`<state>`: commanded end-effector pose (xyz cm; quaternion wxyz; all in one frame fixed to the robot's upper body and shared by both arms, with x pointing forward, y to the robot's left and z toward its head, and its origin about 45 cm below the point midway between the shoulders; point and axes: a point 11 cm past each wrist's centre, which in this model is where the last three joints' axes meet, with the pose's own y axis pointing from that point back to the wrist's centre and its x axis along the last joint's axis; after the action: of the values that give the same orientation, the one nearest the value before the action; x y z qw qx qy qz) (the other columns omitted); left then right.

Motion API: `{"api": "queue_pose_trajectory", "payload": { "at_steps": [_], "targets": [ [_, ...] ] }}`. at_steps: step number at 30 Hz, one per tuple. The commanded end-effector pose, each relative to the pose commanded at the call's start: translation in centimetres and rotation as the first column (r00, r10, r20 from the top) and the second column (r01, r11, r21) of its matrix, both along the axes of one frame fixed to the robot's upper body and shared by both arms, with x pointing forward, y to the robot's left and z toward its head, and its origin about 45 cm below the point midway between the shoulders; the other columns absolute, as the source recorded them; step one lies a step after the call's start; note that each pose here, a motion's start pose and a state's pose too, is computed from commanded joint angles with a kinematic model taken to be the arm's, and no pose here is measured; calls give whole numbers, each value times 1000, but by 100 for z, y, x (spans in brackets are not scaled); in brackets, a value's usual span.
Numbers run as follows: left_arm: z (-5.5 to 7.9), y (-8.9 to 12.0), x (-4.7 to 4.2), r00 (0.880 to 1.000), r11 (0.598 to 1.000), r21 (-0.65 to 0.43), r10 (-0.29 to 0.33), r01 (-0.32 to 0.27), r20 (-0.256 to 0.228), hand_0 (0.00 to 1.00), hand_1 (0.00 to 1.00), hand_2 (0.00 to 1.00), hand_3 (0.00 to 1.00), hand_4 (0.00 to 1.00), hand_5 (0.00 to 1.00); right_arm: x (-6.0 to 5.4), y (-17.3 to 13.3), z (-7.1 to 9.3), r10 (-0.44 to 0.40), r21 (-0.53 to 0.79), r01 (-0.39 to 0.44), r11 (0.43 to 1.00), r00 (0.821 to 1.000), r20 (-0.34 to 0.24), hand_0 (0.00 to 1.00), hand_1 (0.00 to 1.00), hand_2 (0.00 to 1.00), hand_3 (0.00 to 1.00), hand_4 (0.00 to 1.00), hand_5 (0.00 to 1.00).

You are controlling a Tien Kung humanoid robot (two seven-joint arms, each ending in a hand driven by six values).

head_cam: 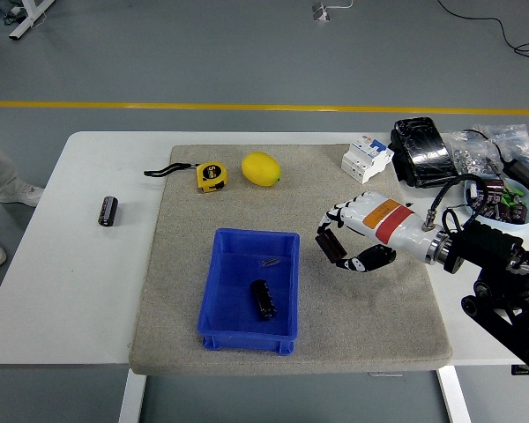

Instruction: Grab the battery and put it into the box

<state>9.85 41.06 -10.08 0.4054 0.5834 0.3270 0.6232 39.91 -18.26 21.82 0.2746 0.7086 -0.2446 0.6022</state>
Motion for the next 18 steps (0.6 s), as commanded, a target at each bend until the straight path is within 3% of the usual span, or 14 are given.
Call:
{"api": "queue_pose_trajectory", "payload": {
  "at_steps": [4, 11, 12, 17, 18],
  "targets": [
    [2, 11, -7, 1000, 1000, 2, 2, -2, -1, 726, 669, 710, 623, 661, 632, -64, 142, 67, 44, 10, -45, 999, 999, 9, 493, 549, 660, 549, 776, 126],
    [8, 24, 3, 1000, 1000, 5, 1, -1, 1, 726, 669, 709, 622, 661, 630, -138, 314, 40, 94, -22, -94, 995, 996, -11, 497, 565, 679, 554, 795, 136],
    [10, 25, 9, 1000, 1000, 5, 1, -1, 2, 726, 669, 709, 622, 661, 630, -151, 338, 36, 100, -29, -100, 995, 995, -16, 562, 645, 795, 887, 943, 204],
    [15, 30, 24, 1000, 1000, 6, 4, -4, 7, 726, 669, 709, 622, 661, 630, -184, 383, 0, 103, -56, -105, 993, 994, -40, 562, 645, 795, 887, 943, 204],
    [16, 31, 26, 1000, 1000, 6, 3, -3, 7, 725, 669, 710, 622, 662, 631, -185, 384, -4, 102, -59, -104, 993, 994, -42, 636, 693, 886, 998, 998, 271]
  ]
}}
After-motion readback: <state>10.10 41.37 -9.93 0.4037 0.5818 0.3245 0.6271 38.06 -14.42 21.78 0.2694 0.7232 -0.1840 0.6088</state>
